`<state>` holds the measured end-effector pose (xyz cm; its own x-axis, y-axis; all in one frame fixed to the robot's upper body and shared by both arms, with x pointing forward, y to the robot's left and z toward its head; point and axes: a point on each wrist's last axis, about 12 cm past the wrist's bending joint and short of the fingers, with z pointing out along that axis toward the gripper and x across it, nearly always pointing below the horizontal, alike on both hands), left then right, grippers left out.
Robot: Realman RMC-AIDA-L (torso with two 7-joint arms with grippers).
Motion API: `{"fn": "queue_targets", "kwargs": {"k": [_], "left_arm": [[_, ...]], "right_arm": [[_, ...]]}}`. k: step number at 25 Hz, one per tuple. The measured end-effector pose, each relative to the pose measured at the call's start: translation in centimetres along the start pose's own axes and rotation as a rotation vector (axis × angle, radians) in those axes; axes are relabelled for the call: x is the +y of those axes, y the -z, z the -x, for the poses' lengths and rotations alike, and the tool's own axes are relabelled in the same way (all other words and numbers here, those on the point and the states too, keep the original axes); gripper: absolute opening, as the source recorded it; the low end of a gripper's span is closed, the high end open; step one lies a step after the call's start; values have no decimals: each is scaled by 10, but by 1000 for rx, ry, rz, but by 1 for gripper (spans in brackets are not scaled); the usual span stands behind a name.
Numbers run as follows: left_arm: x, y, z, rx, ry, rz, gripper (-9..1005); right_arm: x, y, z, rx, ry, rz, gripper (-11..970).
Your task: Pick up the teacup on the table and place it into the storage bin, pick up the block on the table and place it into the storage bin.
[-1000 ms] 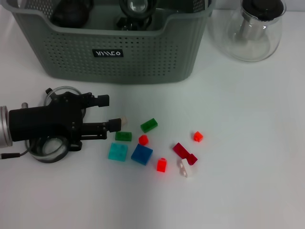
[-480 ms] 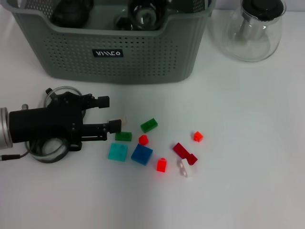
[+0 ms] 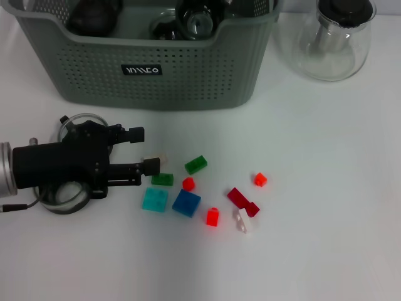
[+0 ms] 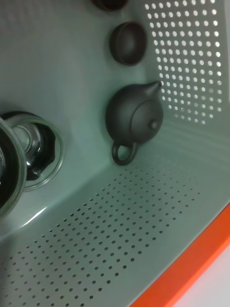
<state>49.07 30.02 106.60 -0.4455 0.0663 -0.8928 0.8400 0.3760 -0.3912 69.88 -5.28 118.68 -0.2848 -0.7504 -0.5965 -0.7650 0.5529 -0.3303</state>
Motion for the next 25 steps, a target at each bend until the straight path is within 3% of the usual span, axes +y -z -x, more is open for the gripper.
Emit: {"fn": "queue_targets", "kwargs": {"k": [14, 17, 25], "left_arm": [[0, 0, 0, 0, 1, 0, 885], [0, 0, 0, 0, 1, 1, 885], [0, 1, -1, 0, 3, 2, 885]], "right_arm": [[2, 1, -2, 19, 7, 20, 60], [2, 1, -2, 19, 7, 20, 120], [1, 5, 2, 0, 4, 23, 438]]}}
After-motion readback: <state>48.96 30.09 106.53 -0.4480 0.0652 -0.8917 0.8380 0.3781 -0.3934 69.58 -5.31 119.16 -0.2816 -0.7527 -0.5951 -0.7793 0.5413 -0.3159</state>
